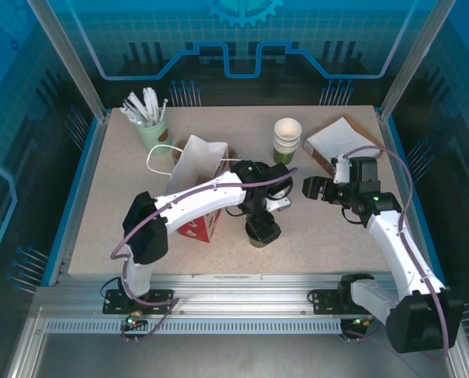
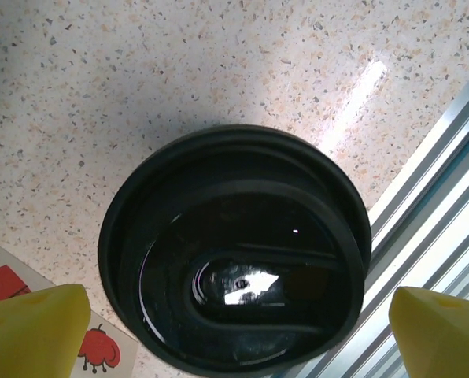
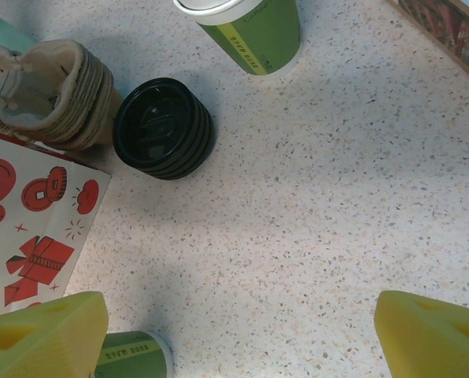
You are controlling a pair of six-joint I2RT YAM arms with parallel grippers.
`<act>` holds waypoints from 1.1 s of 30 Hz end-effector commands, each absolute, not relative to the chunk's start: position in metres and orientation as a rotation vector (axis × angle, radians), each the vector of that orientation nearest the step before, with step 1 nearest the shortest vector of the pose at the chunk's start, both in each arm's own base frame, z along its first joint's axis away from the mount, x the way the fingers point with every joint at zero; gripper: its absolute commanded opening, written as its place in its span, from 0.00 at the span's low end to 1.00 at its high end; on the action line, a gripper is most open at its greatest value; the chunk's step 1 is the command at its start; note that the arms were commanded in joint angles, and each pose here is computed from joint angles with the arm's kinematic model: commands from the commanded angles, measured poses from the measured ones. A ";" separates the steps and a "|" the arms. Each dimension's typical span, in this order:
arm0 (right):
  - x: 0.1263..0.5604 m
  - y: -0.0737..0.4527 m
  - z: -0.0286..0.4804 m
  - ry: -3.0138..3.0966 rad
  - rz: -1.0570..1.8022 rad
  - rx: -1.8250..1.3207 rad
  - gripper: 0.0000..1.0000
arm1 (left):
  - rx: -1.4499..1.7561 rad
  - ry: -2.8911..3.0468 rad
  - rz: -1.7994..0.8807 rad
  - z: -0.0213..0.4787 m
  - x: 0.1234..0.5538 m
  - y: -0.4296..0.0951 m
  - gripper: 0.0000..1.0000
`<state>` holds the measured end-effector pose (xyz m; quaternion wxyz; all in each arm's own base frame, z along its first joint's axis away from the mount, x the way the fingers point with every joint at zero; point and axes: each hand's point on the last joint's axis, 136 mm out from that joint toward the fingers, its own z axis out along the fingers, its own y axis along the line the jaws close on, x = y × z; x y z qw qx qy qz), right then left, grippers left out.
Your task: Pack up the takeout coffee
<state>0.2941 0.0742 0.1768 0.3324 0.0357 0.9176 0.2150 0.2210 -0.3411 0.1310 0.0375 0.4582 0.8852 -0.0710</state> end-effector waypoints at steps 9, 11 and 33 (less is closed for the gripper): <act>0.289 0.066 0.172 2.409 0.535 0.106 0.90 | 1.458 2.763 -0.214 0.116 0.218 -0.345 0.99; 0.288 0.066 0.171 2.410 0.537 0.105 0.90 | 1.459 2.766 -0.207 0.114 0.218 -0.346 0.99; 0.289 0.071 0.168 2.421 0.566 0.090 0.90 | 1.459 2.788 -0.110 0.106 0.215 -0.343 0.89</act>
